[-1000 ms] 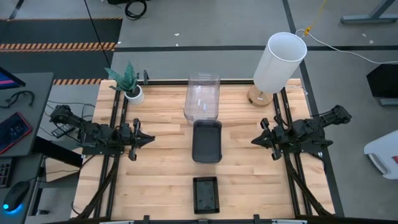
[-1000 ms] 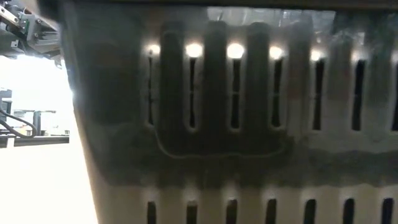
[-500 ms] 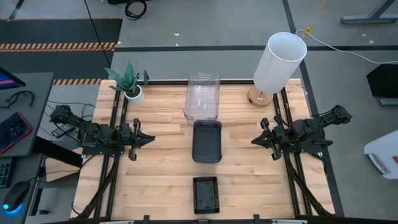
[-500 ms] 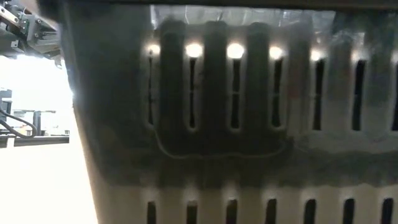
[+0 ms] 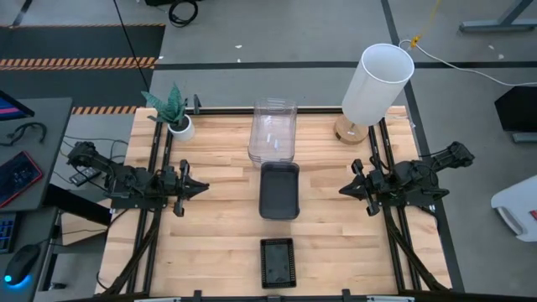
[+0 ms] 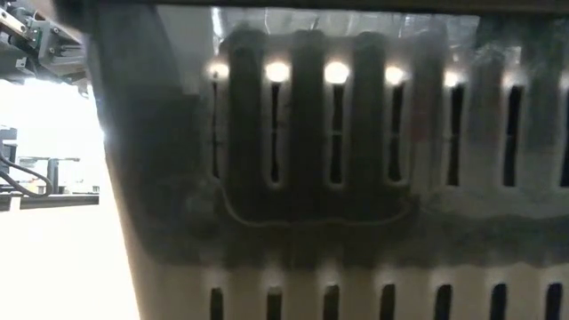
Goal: Stack baskets by color
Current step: Return to Home Position
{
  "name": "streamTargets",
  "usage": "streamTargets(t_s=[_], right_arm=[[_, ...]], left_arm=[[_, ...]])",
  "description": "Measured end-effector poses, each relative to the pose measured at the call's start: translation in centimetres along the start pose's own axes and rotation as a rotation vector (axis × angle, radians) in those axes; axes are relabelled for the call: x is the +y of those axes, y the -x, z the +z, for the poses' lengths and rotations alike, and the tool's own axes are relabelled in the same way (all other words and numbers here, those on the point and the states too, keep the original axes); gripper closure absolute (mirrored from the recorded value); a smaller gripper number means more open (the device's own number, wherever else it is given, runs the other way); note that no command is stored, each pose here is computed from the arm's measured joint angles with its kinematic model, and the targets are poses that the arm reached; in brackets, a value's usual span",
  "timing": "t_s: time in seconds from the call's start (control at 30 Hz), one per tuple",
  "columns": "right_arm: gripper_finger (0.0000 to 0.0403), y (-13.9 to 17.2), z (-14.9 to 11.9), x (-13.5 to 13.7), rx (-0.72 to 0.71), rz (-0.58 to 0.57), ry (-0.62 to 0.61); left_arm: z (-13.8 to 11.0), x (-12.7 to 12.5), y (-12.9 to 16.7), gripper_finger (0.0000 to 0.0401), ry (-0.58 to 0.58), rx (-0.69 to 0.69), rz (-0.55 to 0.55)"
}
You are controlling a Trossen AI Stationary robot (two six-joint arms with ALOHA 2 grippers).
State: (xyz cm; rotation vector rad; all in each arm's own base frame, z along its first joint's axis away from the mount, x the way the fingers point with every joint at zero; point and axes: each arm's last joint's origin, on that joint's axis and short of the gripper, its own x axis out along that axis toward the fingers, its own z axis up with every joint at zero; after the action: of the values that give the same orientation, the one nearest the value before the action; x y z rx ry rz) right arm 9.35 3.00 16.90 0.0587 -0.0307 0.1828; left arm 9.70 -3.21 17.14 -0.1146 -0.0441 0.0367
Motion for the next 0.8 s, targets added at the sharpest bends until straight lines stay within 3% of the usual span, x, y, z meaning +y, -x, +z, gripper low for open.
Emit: streamTargets(t_s=[0.8], right_arm=[[0.0379, 0.0, 0.01, 0.0, 0.0, 0.0, 0.0]], left_arm=[[0.0, 0.0, 0.0, 0.0368, -0.001, 0.0, 0.0]])
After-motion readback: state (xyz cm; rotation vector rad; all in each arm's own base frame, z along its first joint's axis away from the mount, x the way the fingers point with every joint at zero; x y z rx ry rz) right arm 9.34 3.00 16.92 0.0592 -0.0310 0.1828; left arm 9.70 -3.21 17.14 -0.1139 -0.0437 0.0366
